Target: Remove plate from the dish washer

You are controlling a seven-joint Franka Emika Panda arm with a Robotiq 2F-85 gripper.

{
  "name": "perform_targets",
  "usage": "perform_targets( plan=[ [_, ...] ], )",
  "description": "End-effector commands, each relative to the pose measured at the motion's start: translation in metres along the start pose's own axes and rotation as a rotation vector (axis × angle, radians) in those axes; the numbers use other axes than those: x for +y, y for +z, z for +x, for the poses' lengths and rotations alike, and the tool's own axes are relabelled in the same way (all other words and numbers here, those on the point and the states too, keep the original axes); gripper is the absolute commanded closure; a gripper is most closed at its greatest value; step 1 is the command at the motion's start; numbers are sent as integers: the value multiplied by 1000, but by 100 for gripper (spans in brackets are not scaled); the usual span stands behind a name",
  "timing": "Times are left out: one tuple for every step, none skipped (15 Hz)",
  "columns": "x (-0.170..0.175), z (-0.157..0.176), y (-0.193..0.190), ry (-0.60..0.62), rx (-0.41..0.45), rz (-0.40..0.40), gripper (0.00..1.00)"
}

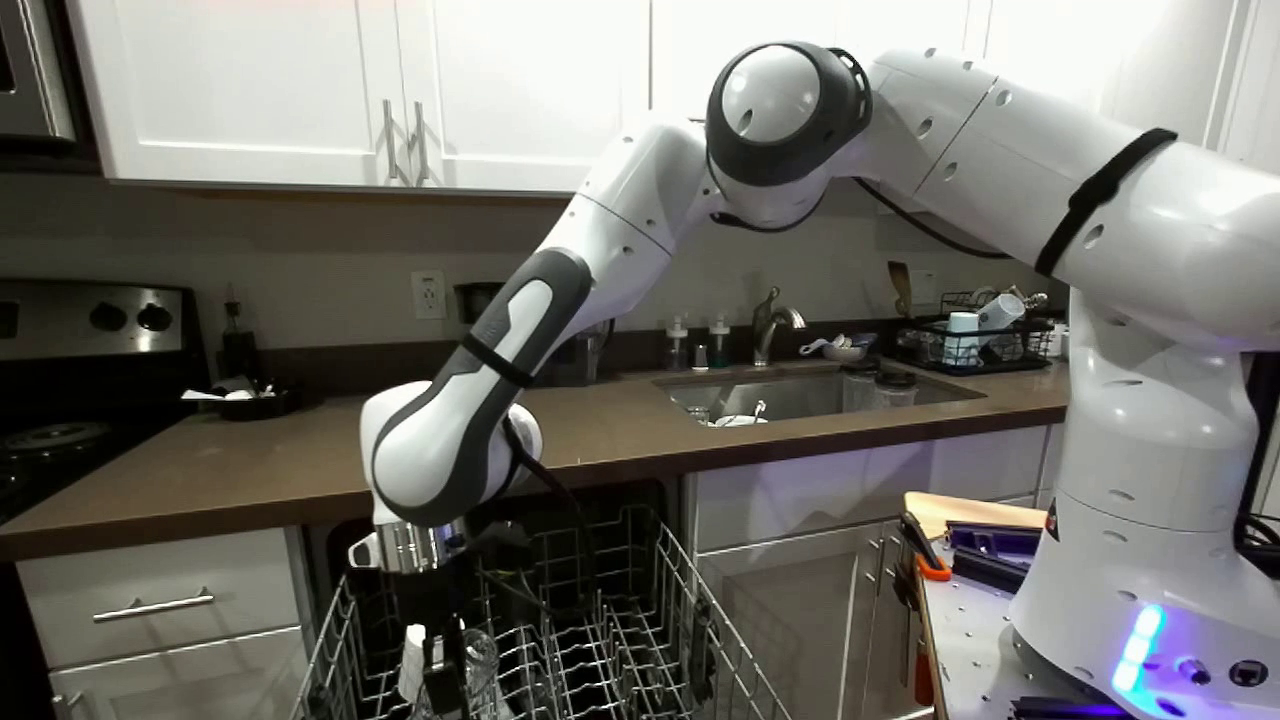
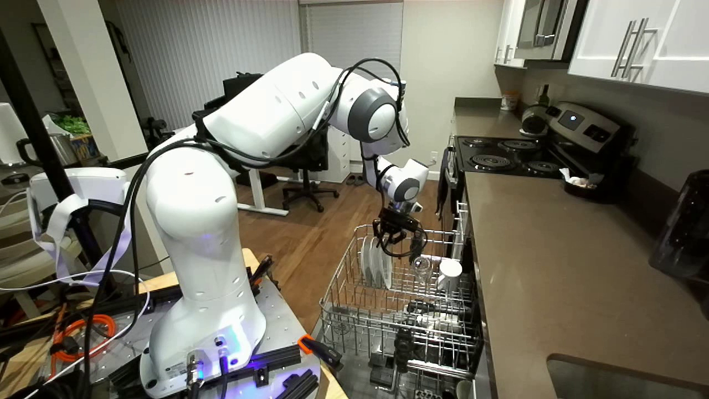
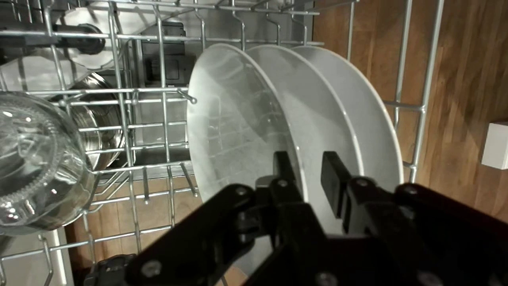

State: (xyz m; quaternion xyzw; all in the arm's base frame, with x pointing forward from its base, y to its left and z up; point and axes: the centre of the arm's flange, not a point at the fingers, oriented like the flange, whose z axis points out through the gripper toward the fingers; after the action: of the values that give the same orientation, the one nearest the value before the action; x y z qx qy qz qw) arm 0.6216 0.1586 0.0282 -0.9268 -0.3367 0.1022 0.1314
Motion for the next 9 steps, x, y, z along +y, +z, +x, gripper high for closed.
perform_targets(
  plan=[
    [7, 10, 5, 26, -19, -13, 69],
    [8, 11, 7, 24, -18, -13, 65],
    [10, 13, 10, 23, -15, -15, 63],
    [10, 14, 11, 22, -13, -19, 62],
    [11, 15, 13, 22, -7, -24, 60],
    [11, 17, 15, 18, 1, -32, 71],
    [12, 18, 16, 16, 6, -36, 79],
    [10, 20, 16, 13, 10, -36, 91],
    [9, 21, 16, 13, 11, -42, 94]
  ],
)
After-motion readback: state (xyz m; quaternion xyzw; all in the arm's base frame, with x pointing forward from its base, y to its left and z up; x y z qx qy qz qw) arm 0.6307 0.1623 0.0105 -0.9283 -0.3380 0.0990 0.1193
